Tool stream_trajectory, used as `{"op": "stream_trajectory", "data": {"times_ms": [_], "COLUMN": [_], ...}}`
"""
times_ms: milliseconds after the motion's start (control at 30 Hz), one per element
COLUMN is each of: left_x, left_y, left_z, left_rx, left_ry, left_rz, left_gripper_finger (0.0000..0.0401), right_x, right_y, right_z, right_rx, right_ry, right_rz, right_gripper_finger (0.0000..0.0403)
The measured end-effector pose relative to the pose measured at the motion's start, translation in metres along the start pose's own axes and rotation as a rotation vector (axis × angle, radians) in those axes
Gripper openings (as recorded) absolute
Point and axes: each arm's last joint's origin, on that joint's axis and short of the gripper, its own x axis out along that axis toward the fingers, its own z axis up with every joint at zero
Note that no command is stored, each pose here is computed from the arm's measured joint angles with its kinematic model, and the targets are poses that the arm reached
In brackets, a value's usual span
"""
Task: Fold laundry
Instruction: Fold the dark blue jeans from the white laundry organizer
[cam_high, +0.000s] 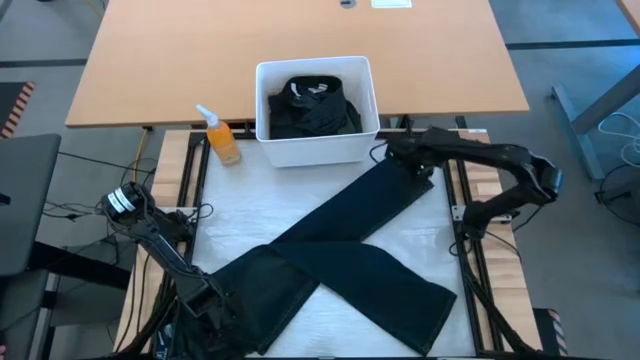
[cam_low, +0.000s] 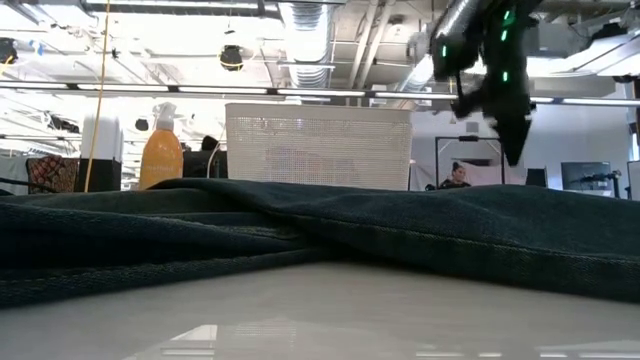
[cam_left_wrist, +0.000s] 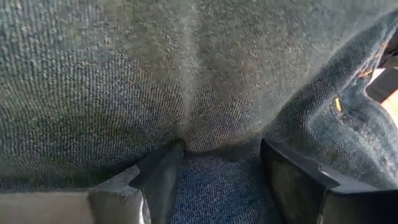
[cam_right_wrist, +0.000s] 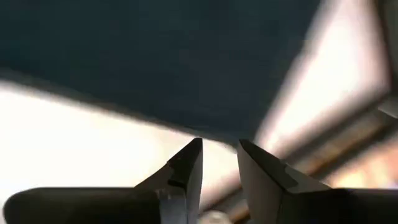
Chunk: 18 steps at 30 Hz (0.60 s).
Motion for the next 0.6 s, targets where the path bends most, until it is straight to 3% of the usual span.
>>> {"op": "stream_trajectory", "data": {"times_ms": [200, 600], "left_x": [-0.001, -0.001], "left_y": [0.001, 0.001], "left_z": [0.001, 0.003], "left_rx": [0.082, 0.185], "left_ry": [-0.049, -0.102], "left_rz": [0.02, 0.04], "left_gripper_finger": [0.0217, 0.0217], "right_x": [-0.035, -0.071], "right_y": [0.061, 0.194], "right_z": [-0.039, -0.167], "right_rx": [-0.165, -0.494], "right_ry": [-0.113, -0.204], "right_rz": [0.215, 0.574], "right_gripper_finger": [0.0126, 0.0126]}}
